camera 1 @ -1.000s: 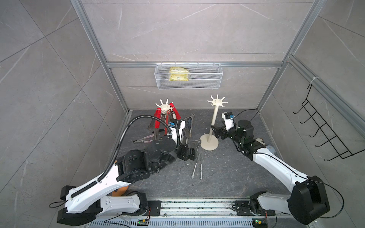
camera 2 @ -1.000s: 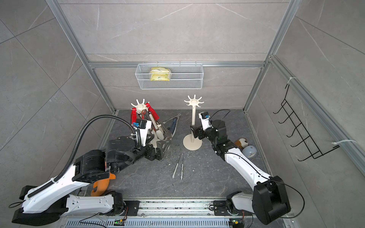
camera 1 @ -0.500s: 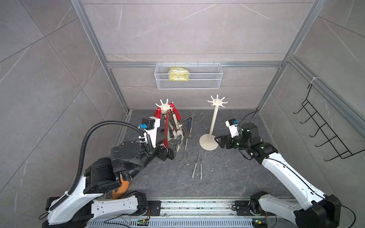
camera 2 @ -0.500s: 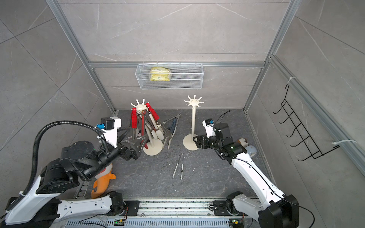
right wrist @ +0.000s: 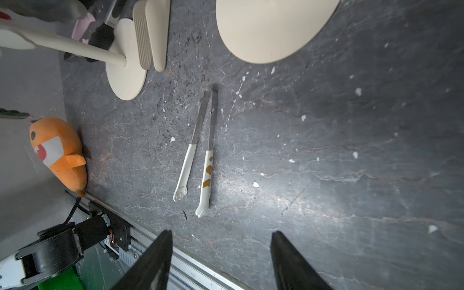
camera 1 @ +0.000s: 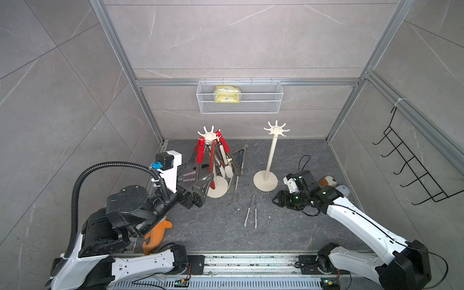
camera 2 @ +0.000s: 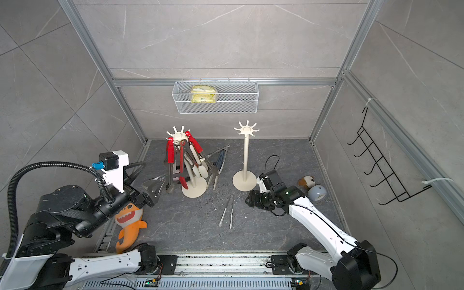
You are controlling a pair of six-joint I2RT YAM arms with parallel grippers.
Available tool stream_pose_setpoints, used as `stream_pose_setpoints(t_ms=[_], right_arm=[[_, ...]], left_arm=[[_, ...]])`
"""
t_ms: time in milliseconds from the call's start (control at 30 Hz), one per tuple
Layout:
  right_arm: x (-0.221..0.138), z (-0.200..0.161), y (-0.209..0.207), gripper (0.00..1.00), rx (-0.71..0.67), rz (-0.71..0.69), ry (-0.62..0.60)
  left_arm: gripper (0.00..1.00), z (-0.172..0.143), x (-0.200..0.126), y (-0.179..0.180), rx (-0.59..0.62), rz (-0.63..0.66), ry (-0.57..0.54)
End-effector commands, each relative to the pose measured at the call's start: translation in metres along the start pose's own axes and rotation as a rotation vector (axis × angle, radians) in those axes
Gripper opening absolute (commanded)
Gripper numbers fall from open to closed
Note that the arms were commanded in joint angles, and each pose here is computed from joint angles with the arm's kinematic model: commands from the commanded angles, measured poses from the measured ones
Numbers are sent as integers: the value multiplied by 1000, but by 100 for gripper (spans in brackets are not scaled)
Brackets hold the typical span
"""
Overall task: Hang food tongs on kitchen utensil racks
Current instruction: Pick up the food tongs from the center of the board.
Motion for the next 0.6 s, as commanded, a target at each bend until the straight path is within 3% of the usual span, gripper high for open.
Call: stream_pose_setpoints(t_ms=[0, 333, 567], right_arm=[[20, -10, 3, 62, 73, -82, 68], [80, -22, 47, 54, -15, -252, 179], [110, -29, 58, 47, -58, -299, 221]], left_arm=[[99, 3, -5, 6, 3, 23, -21], [99, -9, -2, 3, -1, -8, 25], [99, -14, -5, 0, -5, -55, 33]])
Point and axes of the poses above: each gripper's point midway between its finger pads, its own x axis out along the fingers, its own y axis along the line the jaws close on, z = x × y, the point moved 6 cm from there along -x, back along the fingers, and after that the axes turned 7 degrees about -x, right-handed, at the moved point
